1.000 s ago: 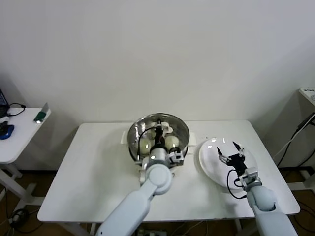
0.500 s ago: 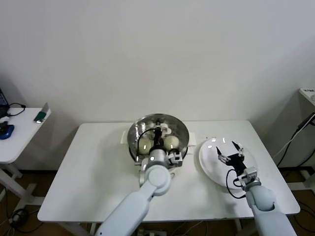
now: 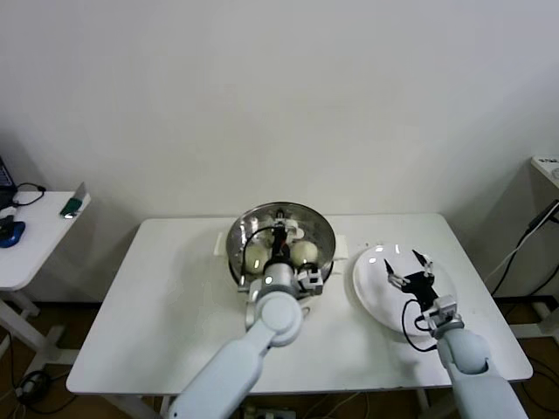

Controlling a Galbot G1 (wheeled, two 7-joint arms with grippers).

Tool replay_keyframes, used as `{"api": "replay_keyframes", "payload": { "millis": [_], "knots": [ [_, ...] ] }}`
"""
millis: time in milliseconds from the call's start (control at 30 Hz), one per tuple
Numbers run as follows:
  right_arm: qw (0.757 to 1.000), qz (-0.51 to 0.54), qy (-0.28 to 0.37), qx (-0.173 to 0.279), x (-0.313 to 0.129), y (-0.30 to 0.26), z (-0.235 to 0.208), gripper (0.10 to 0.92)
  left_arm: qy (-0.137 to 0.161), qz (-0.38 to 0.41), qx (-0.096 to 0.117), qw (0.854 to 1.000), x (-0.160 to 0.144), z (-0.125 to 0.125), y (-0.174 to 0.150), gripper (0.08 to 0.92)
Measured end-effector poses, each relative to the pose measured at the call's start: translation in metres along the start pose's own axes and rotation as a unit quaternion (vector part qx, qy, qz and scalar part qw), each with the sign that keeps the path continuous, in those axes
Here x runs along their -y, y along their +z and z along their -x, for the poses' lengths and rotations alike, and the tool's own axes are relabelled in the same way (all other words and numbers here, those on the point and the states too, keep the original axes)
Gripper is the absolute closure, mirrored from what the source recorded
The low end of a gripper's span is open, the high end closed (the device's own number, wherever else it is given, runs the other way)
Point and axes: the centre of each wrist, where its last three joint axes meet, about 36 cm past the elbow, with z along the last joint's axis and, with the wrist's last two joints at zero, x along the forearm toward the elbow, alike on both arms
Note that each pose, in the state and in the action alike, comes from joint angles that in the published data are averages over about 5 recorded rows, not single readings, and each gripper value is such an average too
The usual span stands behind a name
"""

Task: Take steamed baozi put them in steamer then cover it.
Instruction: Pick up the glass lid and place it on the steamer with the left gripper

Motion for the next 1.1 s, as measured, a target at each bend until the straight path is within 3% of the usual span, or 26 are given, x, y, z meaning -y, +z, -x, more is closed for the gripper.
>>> {"api": "replay_keyframes", "payload": {
  "millis": [600,1100],
  "knots": [
    [1.0,0.008,0.02,-0.011,0.009,-0.008,-0.001,0.2,0.001,-0.01,0.021,1.0,-0.012,-0.02,0.01,0.205],
    [0.999,0.01,0.035,-0.016,0.019,-0.014,-0.002,0.2,-0.005,-0.024,0.037,0.999,-0.026,-0.05,0.037,0.177]
  ]
}}
